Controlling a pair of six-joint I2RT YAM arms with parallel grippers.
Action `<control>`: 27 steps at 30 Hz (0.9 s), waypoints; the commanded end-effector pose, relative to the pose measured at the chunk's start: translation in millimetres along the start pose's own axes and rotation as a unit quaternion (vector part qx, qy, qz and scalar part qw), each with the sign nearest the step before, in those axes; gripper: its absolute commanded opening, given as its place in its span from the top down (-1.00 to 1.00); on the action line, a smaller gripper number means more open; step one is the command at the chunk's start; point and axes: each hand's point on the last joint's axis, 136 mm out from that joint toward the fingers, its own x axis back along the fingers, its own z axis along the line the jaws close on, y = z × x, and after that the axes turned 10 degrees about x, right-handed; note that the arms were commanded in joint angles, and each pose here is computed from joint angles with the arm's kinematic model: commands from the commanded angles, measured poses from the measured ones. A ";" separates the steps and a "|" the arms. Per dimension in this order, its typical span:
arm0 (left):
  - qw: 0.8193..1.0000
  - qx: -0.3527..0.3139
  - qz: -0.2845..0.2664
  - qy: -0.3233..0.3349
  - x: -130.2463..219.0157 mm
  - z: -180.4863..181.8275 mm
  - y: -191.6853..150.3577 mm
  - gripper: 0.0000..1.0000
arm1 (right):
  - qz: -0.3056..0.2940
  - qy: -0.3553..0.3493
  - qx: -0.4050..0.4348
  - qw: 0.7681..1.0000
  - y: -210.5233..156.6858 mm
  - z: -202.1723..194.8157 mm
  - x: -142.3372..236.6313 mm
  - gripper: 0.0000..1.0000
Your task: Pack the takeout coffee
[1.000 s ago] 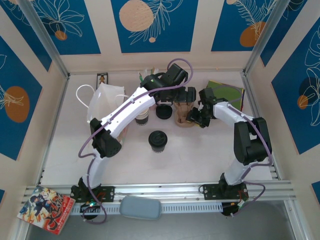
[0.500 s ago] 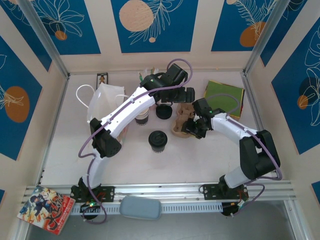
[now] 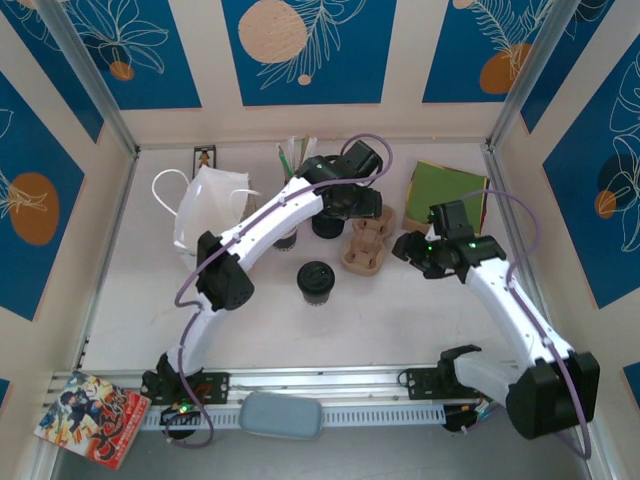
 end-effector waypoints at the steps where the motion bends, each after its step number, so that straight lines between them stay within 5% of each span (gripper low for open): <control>1: 1.000 -0.022 0.012 0.019 -14.0 4.0 -6.9 -0.11 | 0.006 -0.017 -0.007 1.000 -14.3 -17.4 13.0 -0.11; 3: 0.999 -0.034 0.017 0.026 -23.8 5.3 -9.1 0.02 | -0.001 -0.016 -0.013 1.000 -14.3 -20.6 19.0 -0.11; 27: 0.992 -0.123 0.029 0.008 -95.9 -8.7 -22.8 0.05 | 0.020 -0.005 -0.018 1.000 -23.1 -25.7 10.5 -0.15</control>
